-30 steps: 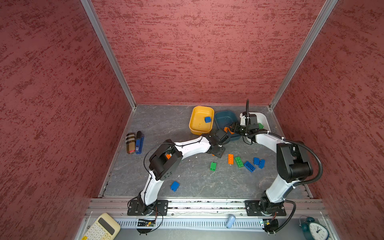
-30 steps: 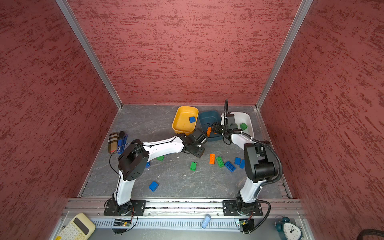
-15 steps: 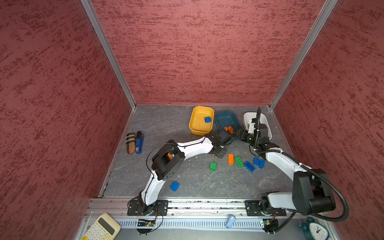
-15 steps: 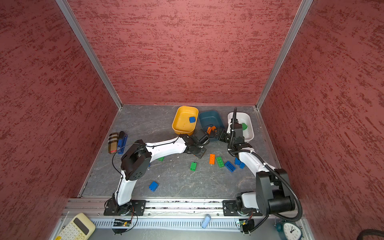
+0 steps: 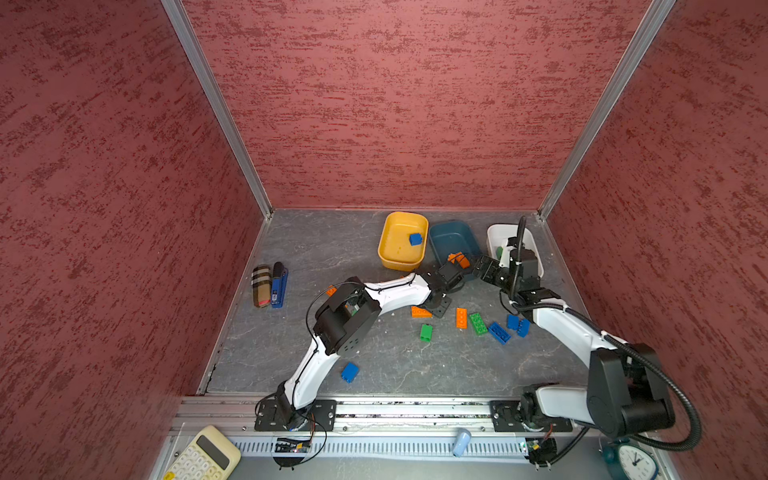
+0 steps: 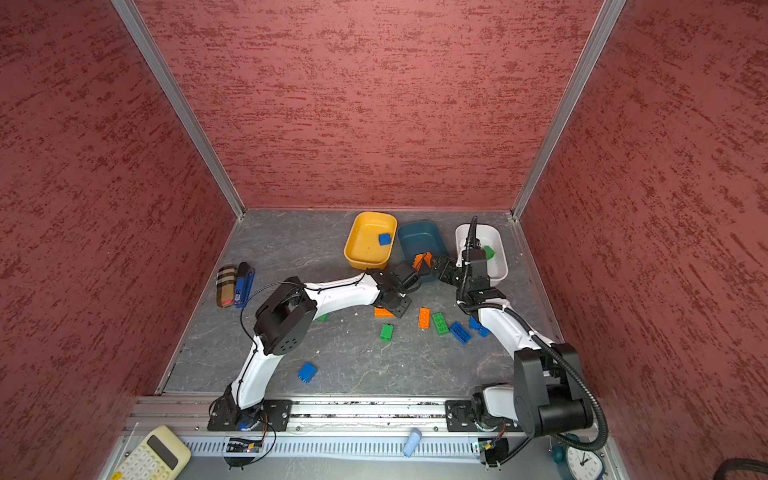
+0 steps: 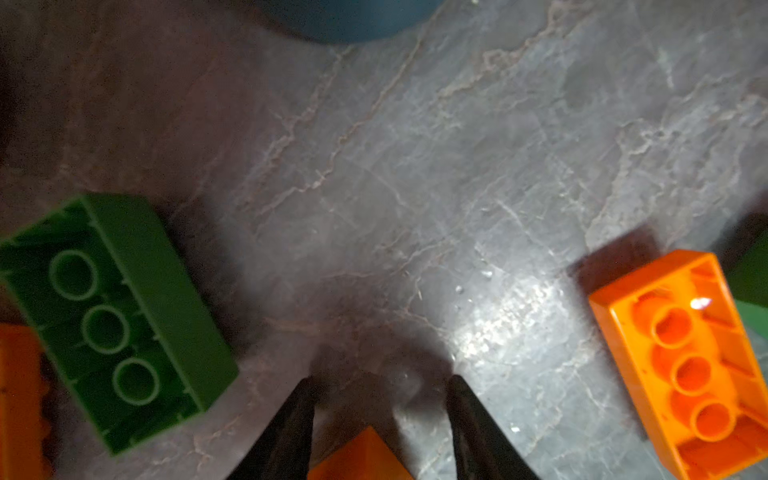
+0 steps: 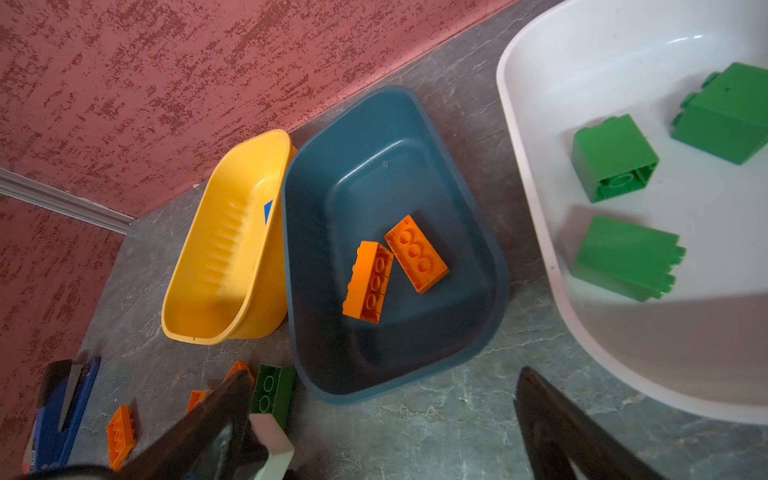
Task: Sort the legos into containers by color
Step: 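Lower the left gripper onto an orange brick and grasp it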
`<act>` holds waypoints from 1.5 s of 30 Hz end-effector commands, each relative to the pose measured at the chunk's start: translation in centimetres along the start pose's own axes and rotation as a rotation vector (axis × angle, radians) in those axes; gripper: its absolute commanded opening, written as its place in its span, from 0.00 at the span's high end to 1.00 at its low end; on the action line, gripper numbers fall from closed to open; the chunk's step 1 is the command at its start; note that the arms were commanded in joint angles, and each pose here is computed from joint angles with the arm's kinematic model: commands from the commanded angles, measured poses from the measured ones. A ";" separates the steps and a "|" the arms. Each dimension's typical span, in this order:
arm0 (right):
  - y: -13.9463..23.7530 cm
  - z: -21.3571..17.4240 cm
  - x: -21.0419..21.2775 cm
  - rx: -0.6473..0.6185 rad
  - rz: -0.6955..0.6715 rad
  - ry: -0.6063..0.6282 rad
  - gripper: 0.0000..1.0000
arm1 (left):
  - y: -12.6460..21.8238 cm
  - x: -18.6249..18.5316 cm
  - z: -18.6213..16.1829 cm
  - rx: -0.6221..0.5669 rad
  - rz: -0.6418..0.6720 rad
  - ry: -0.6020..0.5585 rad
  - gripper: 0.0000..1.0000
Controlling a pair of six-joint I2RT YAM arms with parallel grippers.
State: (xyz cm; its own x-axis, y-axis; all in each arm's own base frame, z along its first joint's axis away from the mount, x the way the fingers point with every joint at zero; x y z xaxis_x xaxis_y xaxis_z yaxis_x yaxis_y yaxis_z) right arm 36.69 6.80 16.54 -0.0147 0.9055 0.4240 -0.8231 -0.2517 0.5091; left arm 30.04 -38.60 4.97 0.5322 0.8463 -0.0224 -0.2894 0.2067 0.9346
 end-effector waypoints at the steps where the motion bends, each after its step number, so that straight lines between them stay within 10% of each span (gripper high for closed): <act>1: -0.2 0.5 -0.1 -0.031 -0.011 -0.012 0.01 | 0.4 -0.5 -1.3 0.040 -0.001 -0.036 0.40; 12: -0.1 0.3 -0.2 -0.022 -0.018 -0.011 0.01 | 4.5 2.5 -1.0 -0.019 0.071 0.103 0.01; 21: 0.0 0.6 0.0 -0.026 -0.014 -0.005 0.01 | 2.5 3.0 -3.5 0.097 0.155 0.303 0.00; 33: 0.5 0.3 -0.7 -0.025 -0.060 0.000 0.01 | 2.3 1.6 -3.4 0.116 0.071 0.274 0.42; 45: 4.6 0.3 -3.7 -0.126 -0.268 0.020 0.01 | 9.9 0.1 6.7 -0.239 -0.201 0.247 0.45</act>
State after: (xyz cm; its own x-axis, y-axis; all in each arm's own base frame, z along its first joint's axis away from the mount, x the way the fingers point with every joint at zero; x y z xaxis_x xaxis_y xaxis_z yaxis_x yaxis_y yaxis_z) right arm 34.21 3.52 17.62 0.1354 0.9385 0.3176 -0.8601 -0.0478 0.5079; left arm 29.84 -37.58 12.06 0.3383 0.9205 -0.1956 -0.3201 0.3080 0.8959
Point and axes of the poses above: each gripper's point midway between its finger pads, its own y axis back along the fingers, its own x axis along the line the jaws close on, z = x × y, the point moved 3 cm from there along y, back along the fingers, and after that the axes turned 6 degrees about y, right-handed, at the moved point
